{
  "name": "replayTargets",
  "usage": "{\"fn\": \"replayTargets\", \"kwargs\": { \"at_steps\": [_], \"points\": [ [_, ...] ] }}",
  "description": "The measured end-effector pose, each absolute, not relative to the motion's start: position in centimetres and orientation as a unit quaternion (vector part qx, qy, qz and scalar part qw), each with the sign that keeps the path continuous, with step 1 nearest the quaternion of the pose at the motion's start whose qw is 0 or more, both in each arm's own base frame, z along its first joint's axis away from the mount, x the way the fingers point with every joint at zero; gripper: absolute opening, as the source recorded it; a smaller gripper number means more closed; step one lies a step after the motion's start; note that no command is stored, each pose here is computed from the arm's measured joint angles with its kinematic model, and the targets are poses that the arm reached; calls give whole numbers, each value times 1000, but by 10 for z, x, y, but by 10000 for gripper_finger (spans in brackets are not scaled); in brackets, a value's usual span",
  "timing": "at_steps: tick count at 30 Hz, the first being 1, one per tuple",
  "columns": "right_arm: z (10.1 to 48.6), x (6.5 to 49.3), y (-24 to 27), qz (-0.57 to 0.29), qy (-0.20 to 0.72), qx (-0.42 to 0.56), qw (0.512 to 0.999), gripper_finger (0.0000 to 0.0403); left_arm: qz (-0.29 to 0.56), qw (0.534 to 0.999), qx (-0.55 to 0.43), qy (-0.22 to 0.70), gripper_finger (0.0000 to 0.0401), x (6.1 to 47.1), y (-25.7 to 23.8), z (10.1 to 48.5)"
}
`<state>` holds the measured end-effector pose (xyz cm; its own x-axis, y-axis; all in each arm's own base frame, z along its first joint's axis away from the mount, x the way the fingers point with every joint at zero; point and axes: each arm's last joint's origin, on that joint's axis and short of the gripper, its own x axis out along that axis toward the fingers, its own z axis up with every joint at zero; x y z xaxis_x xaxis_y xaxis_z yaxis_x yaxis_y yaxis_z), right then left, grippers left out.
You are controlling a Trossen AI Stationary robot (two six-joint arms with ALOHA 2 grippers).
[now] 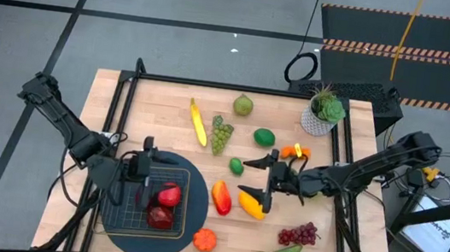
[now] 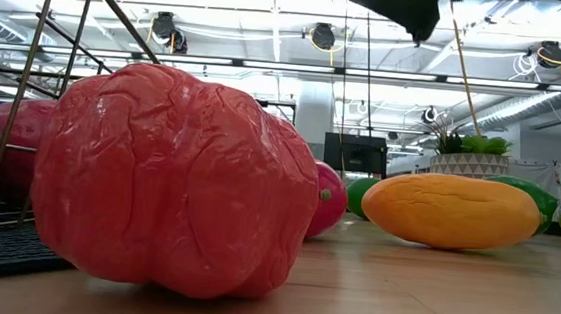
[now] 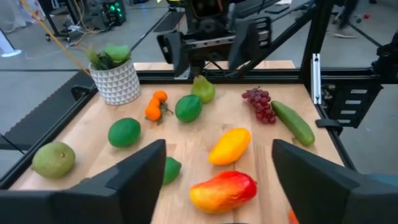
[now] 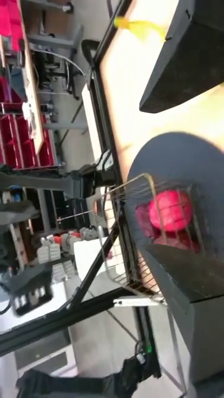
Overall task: Build produce basket
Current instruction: Put the orange mango into the gold wire basket
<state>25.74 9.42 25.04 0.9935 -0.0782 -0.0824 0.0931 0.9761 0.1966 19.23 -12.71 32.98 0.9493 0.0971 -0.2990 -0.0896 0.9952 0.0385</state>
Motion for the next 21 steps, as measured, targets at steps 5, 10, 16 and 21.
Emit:
{"fn": "replayTargets", "kwargs": {
  "at_steps": [5, 10, 16, 21],
  "points": [
    [255, 272, 107, -36, 67, 90, 993, 357, 50, 987, 12, 152, 247, 193, -126, 330],
    [260, 287, 118, -34, 104, 71, 991, 357, 50, 987, 11, 152, 235, 193, -126, 330],
    [262, 306, 126, -66, 160, 106, 979, 357, 42, 986, 18, 162, 232, 194, -127, 327],
    [260, 319, 134, -102, 223, 125, 961, 357, 41, 985, 24, 168, 222, 194, -127, 326]
  ]
}}
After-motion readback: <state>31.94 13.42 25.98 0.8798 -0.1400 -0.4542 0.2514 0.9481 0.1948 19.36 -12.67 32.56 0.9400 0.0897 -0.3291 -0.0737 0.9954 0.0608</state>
